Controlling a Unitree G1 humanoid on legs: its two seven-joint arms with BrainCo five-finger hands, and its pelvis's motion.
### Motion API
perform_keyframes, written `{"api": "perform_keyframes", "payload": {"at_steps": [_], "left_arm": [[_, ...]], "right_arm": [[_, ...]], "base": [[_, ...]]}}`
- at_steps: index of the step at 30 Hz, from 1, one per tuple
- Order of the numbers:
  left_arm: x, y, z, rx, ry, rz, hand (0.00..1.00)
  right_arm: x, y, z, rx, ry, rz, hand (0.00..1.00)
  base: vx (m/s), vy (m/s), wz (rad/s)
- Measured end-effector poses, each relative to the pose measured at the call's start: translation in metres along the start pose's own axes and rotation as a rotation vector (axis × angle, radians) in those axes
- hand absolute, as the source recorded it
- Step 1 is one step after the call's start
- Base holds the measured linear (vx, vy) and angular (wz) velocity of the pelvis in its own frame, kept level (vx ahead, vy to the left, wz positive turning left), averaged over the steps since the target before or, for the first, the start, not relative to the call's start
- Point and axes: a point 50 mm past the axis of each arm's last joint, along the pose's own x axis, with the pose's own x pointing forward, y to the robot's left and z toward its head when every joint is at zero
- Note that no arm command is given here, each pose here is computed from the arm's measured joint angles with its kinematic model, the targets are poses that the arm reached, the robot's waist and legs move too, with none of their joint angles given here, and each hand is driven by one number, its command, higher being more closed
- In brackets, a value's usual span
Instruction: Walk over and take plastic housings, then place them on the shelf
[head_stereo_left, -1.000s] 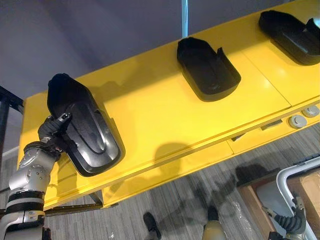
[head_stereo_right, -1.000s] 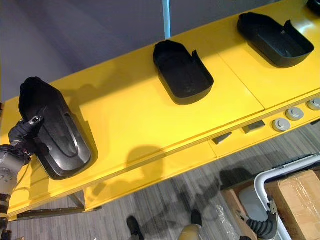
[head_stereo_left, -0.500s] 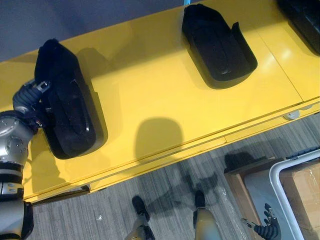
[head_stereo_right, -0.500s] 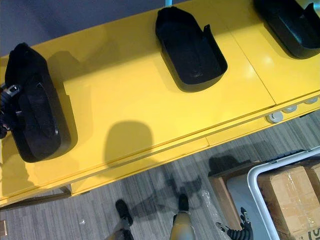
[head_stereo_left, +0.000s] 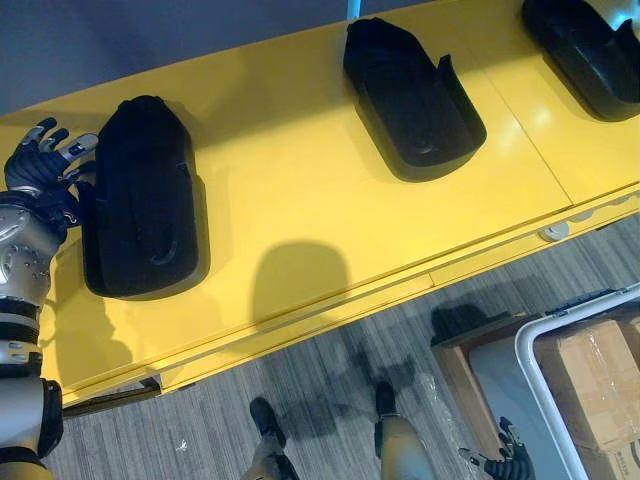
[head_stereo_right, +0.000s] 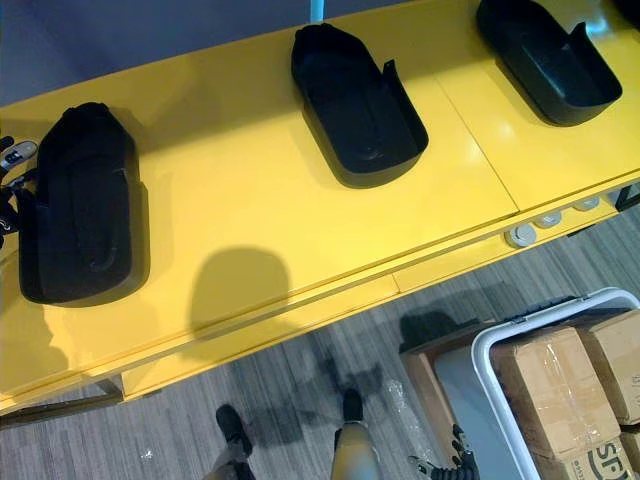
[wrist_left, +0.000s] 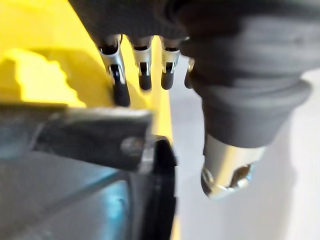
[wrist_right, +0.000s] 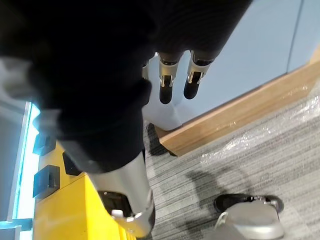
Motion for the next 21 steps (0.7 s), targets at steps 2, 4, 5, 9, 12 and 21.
{"api": "perform_keyframes", "payload": {"at_steps": [2,4,5,9,12,21], "left_arm": [[0.0,0.001,0.003,-0.04,-0.02,0.03,0.0],[-0.002,0.003,0.017,-0.092,-0.108,0.075,0.0],[-0.002,0.004,0.021,-0.103,-0.136,0.083,0.0],[-0.014,0.002,0.064,-0.142,-0.396,0.123,1.0],[-0.028,0.001,0.078,-0.145,-0.523,0.087,1.0],[-0.156,-0.038,-0.114,-0.212,-0.099,-0.211,1.0]], "right_arm": [[-0.002,0.004,-0.003,0.002,0.013,0.01,0.0],[-0.003,0.006,-0.005,0.002,0.02,0.017,0.0],[-0.003,0.007,-0.006,0.001,0.023,0.02,0.0],[-0.009,0.009,-0.018,-0.003,0.073,0.02,0.0],[-0.015,0.006,-0.029,-0.016,0.127,0.008,0.0],[-0.045,-0.016,-0.07,-0.062,0.313,-0.104,0.0]], "base": [[-0.02,0.002,-0.01],[0.0,0.0,0.0],[0.0,0.0,0.0],[0.07,0.017,0.0],[0.08,0.016,0.16],[0.02,0.011,0.28]]}}
